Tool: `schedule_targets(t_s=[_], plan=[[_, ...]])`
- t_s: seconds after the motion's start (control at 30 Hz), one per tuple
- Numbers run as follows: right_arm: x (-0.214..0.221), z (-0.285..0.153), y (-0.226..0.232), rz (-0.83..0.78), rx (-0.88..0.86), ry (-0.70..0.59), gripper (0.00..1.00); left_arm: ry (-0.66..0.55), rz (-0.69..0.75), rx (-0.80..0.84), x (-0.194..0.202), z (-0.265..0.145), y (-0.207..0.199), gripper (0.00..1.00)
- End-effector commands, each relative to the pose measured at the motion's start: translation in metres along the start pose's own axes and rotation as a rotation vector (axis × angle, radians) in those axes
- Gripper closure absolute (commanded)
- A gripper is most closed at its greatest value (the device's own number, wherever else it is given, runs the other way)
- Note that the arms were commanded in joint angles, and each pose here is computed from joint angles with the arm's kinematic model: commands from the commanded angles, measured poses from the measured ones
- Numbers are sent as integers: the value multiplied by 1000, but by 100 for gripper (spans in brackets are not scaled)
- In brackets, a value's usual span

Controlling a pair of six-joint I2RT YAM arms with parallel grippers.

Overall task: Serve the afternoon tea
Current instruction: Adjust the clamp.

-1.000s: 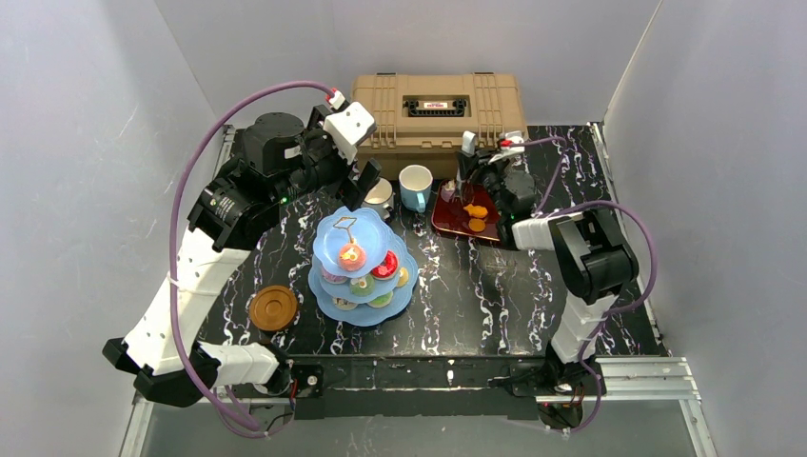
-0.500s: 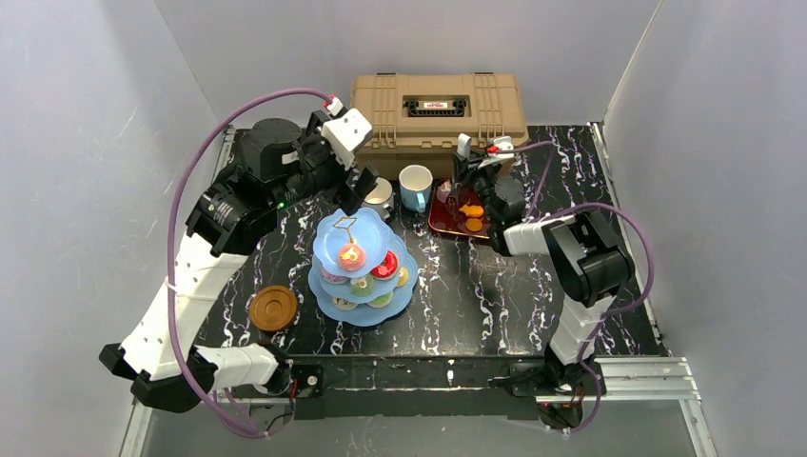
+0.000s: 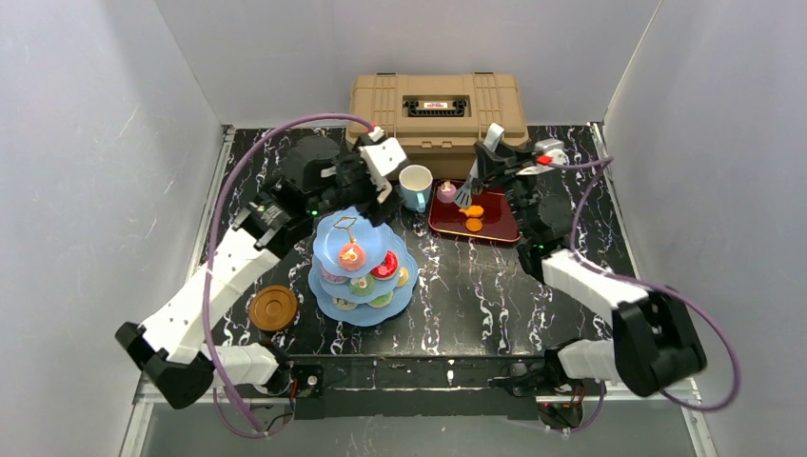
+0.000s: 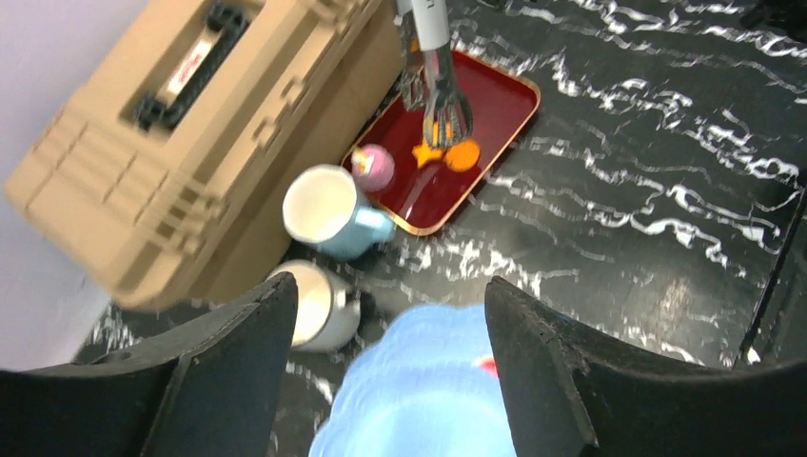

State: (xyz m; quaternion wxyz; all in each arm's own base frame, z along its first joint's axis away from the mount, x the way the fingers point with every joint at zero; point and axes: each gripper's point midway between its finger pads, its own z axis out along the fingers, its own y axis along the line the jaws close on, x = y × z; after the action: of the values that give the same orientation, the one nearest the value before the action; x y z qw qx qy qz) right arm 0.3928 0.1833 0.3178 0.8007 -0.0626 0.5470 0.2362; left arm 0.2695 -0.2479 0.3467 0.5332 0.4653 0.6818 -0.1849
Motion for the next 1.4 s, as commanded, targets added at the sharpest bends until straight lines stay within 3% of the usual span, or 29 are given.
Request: schedule_targets(t_s=[0.0, 0.23, 0.4, 0.7, 0.83, 1.1, 1.2, 1.37], plan=[[-66, -18, 23, 170, -53, -88, 70, -181, 113, 4, -47, 40, -12, 31], [-123, -42, 45, 318, -108, -110, 70, -272, 178, -64, -85, 106, -19, 26], [-137, -43, 53, 365, -134, -92, 69, -325, 196, -33, -106, 121, -35, 25], [-142, -46, 57, 438, -147, -112, 69, -317, 215, -22, -104, 134, -47, 29], [-142, -44, 57, 447, -140, -95, 68, -277, 276, -62, -94, 141, -40, 41], [-125, -38, 50, 450, -57, 49, 60, -210, 376, -157, -81, 143, -22, 80], [-115, -37, 53, 463, -54, 119, 53, -220, 374, -152, -83, 140, -23, 86], [-93, -40, 63, 469, -80, 254, 37, -224, 357, -137, -84, 135, -24, 88]])
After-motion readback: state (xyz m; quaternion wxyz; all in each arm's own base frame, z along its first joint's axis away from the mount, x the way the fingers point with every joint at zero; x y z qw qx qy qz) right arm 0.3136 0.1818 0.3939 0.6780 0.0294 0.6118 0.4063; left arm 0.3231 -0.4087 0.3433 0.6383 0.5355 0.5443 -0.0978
